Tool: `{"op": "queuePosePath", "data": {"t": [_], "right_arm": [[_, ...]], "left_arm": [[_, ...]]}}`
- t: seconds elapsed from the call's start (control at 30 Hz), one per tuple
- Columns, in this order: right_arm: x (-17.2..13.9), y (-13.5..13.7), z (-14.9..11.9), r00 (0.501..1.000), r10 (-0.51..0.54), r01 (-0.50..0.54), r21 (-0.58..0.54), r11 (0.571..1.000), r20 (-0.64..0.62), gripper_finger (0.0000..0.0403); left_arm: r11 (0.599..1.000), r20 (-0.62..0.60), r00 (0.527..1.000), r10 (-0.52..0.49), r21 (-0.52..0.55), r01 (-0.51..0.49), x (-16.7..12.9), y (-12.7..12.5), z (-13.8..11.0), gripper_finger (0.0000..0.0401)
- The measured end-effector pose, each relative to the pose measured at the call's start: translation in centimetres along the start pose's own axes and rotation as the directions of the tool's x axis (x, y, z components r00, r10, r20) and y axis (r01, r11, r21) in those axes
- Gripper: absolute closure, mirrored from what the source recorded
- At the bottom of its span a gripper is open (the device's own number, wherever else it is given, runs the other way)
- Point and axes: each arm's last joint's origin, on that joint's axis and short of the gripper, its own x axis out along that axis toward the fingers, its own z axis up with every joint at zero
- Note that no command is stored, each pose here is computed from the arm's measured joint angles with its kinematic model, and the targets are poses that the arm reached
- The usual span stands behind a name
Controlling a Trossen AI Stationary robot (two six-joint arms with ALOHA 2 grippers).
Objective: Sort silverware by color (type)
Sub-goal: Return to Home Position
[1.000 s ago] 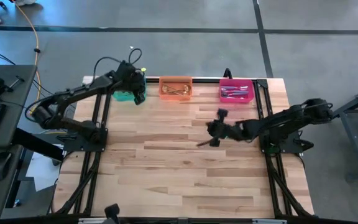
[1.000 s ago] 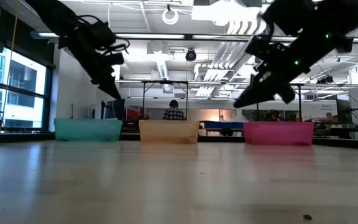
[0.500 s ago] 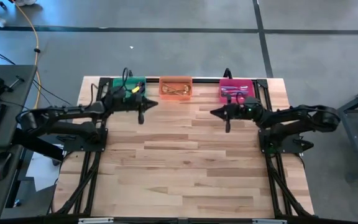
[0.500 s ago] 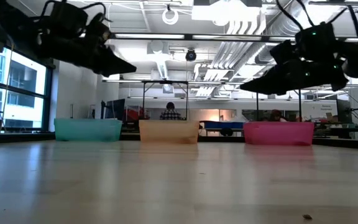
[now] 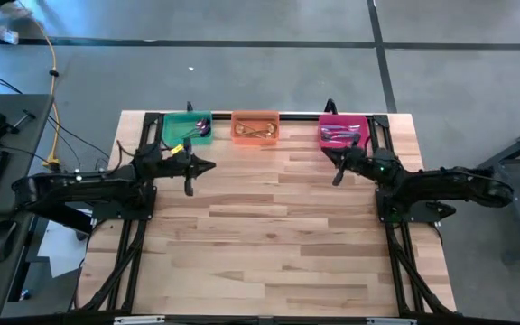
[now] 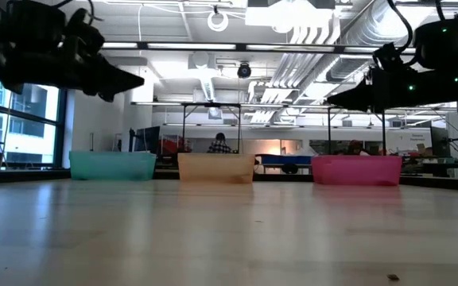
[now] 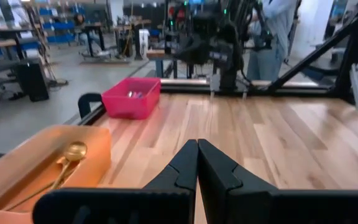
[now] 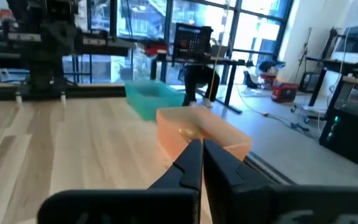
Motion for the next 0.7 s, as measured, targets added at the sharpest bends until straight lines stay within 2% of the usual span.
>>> {"op": "queuePosePath", "data": {"t": [0.17,0.33,0.53,0.7], "right_arm": [[-0.4,0.6,0.5,1.000,-0.014,0.014,-0.008,1.000,0.006,0.0403],[-0.7,0.6,0.7,0.997,-0.082,0.082,0.001,0.997,-0.001,0.0403],[-0.9,0.6,1.1,0.993,-0.117,0.117,0.002,0.993,0.027,0.0403],[-1.0,0.5,1.2,0.992,-0.119,0.119,0.002,0.993,0.035,0.0403]], "left_arm": [[1.000,0.059,0.998,0.002,-0.008,-0.002,-1.3,-0.4,0.6,0.0401],[0.999,0.072,0.997,0.014,-0.030,-0.012,-2.3,-0.6,1.0,0.0401],[0.988,0.042,0.990,0.134,-0.078,-0.130,-3.4,-0.6,0.8,0.0401],[0.985,0.053,0.985,0.161,-0.068,-0.157,-4.1,-0.8,0.9,0.0401]]}}
